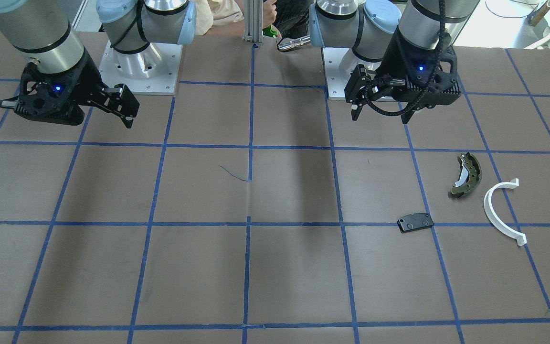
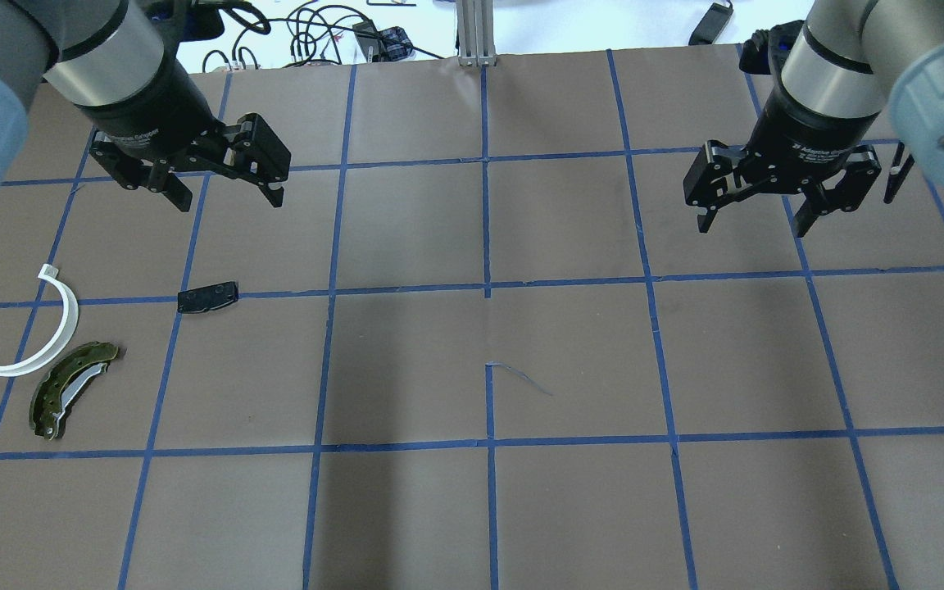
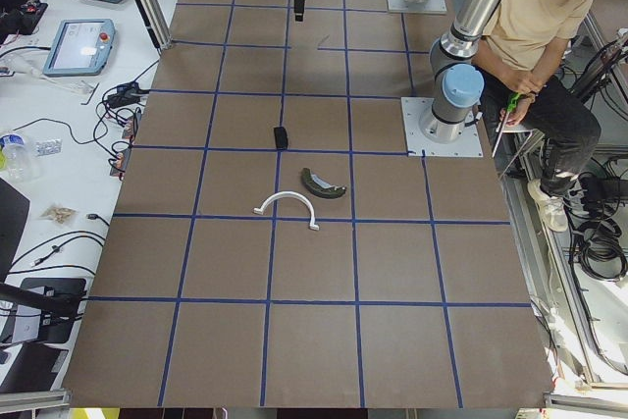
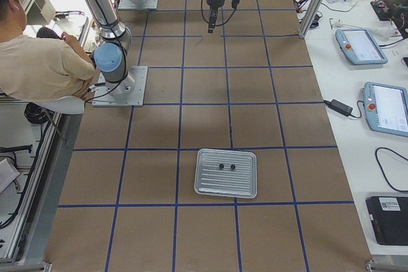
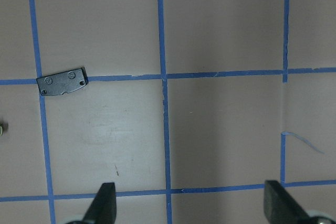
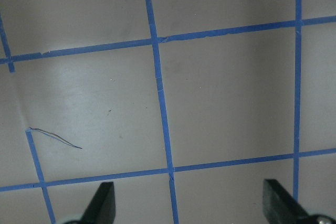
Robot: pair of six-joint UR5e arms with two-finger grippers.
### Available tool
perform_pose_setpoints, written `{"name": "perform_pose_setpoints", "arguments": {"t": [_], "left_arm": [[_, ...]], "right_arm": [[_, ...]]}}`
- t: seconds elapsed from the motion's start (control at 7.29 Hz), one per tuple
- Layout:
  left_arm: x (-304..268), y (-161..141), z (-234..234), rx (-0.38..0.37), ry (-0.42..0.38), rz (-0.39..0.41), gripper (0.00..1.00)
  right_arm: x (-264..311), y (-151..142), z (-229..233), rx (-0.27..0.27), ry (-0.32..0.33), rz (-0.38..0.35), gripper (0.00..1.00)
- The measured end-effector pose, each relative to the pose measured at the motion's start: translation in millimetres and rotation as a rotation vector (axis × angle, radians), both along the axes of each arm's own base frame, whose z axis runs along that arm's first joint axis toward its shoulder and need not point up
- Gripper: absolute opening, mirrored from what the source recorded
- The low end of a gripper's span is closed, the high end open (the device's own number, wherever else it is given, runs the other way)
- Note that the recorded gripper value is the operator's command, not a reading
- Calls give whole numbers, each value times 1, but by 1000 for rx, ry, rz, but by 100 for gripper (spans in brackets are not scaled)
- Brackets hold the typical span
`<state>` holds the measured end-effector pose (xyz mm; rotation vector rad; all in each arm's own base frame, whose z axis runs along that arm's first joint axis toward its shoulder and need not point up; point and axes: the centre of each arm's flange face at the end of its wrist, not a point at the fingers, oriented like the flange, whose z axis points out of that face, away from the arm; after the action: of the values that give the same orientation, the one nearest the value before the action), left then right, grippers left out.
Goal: Place bearing gear from tray to pile
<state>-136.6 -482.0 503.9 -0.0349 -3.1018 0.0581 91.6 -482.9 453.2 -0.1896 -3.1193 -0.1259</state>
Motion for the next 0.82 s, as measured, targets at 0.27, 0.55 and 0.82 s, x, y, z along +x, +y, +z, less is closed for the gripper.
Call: {"name": "perform_pose_setpoints", "arguments": {"t": [0.27,0.55,0.82], "left_arm": [[0,0,0,0,2,3,100],[-1,0,0,0,2,4,100],[-1,0,0,1,2,2,100]], "right_arm": [[-63,-9,-2,8,51,-57,100],[-126,-16,-12,28,61,-109,100],[-194,-24,-24,9,57,-60,100]]}}
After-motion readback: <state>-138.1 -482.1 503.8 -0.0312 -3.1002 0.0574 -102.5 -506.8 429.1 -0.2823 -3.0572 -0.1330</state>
